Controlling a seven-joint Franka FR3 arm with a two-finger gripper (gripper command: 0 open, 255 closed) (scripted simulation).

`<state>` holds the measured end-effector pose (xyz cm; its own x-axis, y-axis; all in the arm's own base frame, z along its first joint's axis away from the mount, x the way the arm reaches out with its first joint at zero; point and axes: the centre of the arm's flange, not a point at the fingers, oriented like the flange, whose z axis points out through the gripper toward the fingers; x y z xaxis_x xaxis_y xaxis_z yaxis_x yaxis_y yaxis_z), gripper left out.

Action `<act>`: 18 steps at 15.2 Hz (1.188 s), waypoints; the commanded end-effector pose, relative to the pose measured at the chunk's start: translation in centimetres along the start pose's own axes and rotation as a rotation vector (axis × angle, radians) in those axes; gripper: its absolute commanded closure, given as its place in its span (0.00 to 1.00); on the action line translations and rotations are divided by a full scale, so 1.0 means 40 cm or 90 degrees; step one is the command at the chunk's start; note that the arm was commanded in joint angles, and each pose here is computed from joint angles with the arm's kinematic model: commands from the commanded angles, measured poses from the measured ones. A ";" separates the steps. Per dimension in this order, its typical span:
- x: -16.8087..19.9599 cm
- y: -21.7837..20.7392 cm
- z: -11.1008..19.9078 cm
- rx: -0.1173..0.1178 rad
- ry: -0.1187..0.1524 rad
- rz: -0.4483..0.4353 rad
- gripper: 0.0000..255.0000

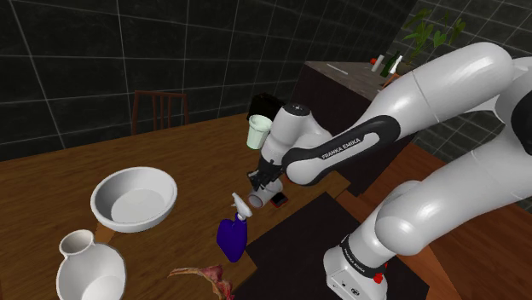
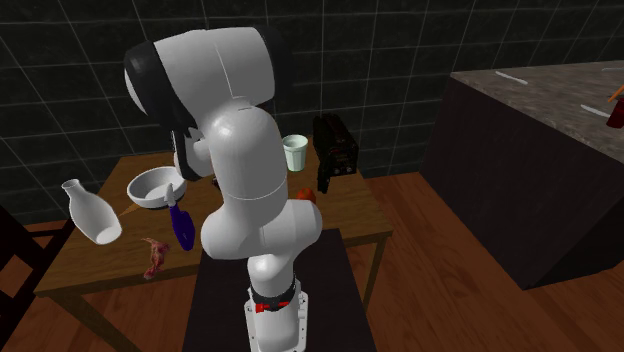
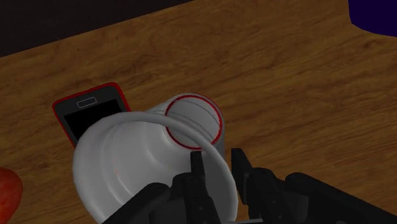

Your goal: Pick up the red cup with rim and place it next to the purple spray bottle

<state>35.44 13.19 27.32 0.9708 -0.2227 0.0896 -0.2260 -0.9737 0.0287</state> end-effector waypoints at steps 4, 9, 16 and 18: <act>-0.002 0.002 0.007 -0.001 -0.002 0.000 1.00; -0.001 0.003 0.005 -0.001 -0.002 0.000 0.00; -0.001 0.002 -0.118 -0.001 -0.002 0.000 0.00; -0.001 0.002 -0.118 -0.001 -0.002 0.000 0.00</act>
<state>35.01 13.36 31.87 0.9708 -0.2234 0.0872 -0.2267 -0.9735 0.0300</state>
